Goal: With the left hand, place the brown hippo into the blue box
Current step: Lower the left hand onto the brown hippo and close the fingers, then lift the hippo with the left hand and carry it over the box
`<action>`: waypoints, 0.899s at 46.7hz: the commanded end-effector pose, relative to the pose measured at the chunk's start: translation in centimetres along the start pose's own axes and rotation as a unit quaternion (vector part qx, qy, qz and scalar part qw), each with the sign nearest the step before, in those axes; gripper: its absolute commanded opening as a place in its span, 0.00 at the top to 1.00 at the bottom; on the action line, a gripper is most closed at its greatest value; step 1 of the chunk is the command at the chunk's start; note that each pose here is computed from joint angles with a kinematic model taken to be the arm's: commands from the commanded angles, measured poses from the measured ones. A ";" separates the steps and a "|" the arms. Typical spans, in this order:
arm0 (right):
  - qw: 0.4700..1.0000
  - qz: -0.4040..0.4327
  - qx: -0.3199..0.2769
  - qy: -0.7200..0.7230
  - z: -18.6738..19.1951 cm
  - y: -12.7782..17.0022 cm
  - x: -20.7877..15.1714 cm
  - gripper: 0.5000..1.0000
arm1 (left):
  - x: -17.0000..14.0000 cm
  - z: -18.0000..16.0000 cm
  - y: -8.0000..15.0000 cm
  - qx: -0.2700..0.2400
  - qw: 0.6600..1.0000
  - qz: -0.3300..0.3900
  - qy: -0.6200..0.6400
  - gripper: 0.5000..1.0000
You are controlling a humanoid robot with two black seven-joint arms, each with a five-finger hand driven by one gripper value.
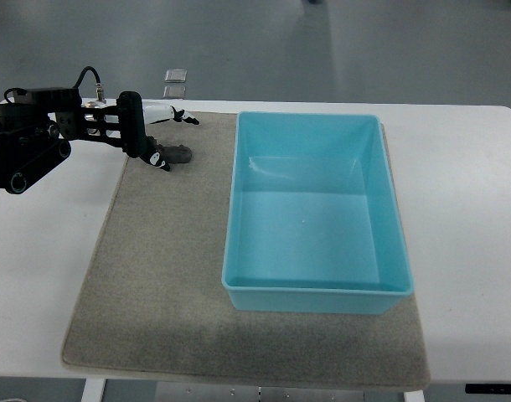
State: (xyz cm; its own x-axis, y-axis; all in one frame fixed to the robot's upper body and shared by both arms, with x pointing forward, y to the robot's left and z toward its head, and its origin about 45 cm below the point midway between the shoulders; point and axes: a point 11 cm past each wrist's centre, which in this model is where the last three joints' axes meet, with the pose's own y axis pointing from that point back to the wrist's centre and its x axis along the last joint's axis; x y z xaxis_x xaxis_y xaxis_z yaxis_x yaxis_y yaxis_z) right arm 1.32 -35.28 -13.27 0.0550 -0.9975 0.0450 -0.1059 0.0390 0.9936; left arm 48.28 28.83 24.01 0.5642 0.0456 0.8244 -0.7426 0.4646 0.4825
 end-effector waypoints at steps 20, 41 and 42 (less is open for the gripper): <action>1.000 0.000 0.000 0.000 0.0 0.0 0.0 0.13 | -0.4 -0.4 0.2 0.000 1.000 -0.005 0.001 0.42; 1.000 -0.001 0.000 0.000 0.0 0.0 0.0 0.13 | -0.5 -0.6 0.3 0.002 1.000 -0.006 0.002 0.71; 1.000 0.000 0.000 0.000 0.0 0.0 0.0 0.13 | -0.5 -0.6 0.3 0.002 1.000 -0.006 0.002 0.74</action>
State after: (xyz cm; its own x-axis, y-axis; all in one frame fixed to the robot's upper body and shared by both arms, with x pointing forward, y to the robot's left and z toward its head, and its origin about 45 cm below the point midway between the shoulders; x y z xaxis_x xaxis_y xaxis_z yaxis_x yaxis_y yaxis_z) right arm 1.32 -35.28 -13.27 0.0552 -0.9975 0.0450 -0.1059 0.0389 0.9936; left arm 47.99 29.44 23.68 0.5726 0.0434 0.8187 -0.7377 0.4628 0.4915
